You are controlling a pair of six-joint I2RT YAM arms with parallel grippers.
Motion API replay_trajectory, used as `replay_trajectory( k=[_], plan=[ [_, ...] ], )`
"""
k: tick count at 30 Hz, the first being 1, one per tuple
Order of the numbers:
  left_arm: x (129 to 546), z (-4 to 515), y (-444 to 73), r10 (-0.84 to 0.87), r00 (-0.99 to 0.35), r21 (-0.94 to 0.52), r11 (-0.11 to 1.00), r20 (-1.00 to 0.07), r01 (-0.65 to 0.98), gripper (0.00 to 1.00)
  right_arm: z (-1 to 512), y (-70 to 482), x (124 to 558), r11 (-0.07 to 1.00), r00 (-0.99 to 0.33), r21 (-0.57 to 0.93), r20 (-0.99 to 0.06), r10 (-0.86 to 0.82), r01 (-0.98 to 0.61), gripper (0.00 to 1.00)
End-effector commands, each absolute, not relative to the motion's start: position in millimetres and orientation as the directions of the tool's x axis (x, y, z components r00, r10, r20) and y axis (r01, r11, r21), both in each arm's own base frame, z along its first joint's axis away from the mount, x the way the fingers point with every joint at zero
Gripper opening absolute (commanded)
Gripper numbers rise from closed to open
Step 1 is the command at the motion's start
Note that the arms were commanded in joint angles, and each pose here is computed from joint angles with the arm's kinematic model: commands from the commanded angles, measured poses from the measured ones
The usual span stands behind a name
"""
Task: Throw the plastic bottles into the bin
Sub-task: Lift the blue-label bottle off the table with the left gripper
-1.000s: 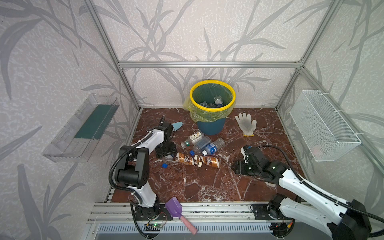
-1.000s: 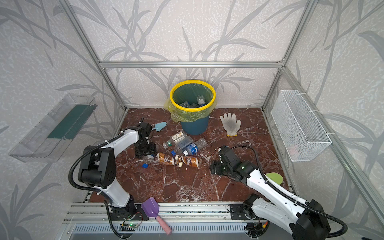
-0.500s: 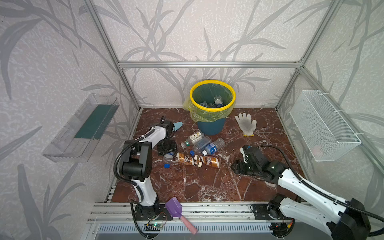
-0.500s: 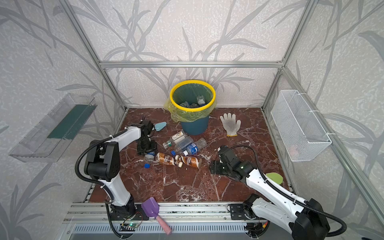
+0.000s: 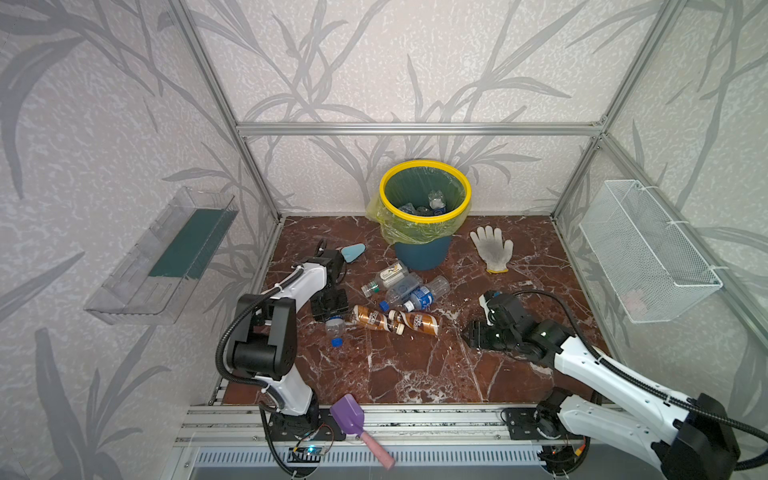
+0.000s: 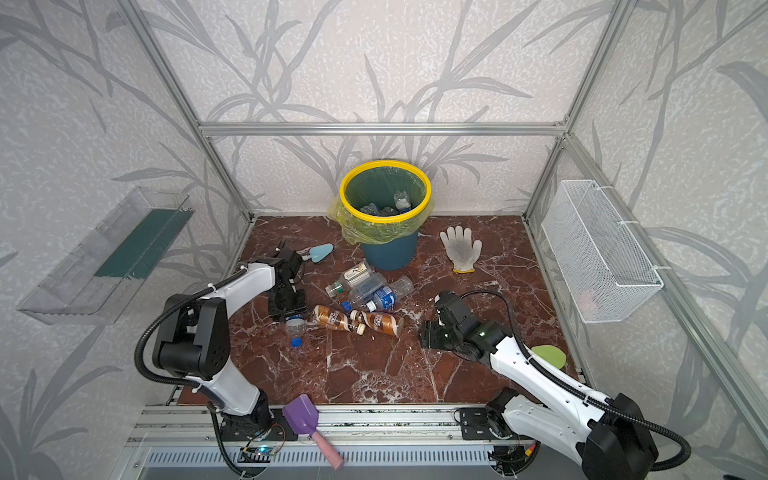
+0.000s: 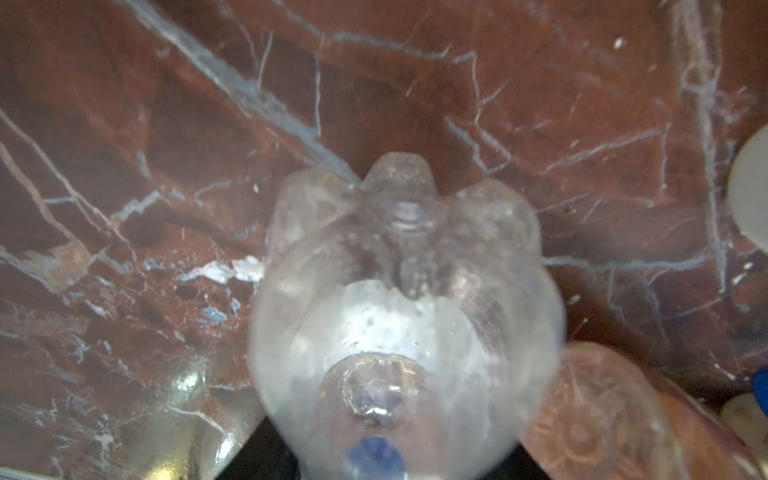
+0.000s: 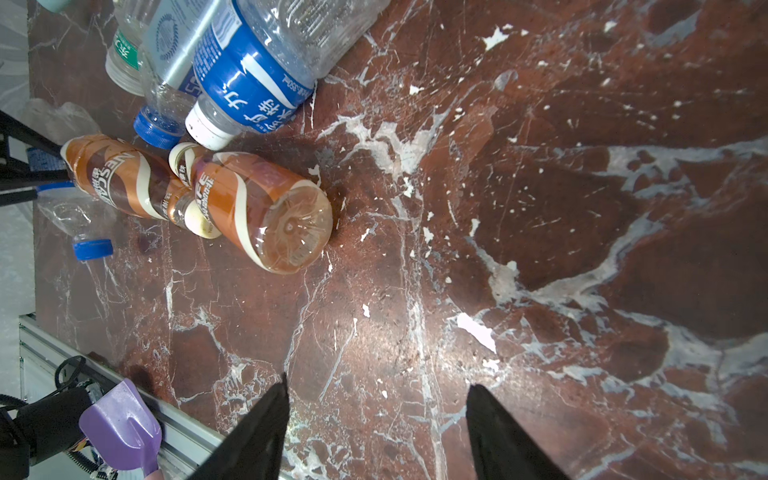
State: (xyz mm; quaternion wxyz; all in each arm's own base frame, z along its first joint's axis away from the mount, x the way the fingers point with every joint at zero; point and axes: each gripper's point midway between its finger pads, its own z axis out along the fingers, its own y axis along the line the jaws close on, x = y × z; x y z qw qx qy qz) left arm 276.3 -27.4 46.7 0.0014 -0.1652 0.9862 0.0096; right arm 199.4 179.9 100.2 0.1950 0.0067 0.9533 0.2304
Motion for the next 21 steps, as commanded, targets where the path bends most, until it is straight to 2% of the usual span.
replay_trajectory(
  k=[1,7,11,21],
  plan=[
    [261,58,-33,-0.353,-0.936,-0.038,0.935,-0.012,-0.352,0.55,96,183,198,0.889,-0.928,0.45,-0.359,0.097,-0.081,0.68],
    [229,64,-42,-0.401,-0.916,-0.117,0.911,-0.021,-0.396,0.54,91,185,198,0.891,-0.933,0.448,-0.348,0.092,-0.079,0.68],
    [224,75,-56,-0.413,-0.91,-0.166,0.901,-0.048,-0.4,0.56,88,185,198,0.893,-0.937,0.444,-0.339,0.089,-0.075,0.68],
    [200,80,-83,-0.396,-0.915,-0.195,0.906,-0.079,-0.375,0.55,86,184,197,0.894,-0.938,0.442,-0.335,0.09,-0.072,0.68]
  ],
)
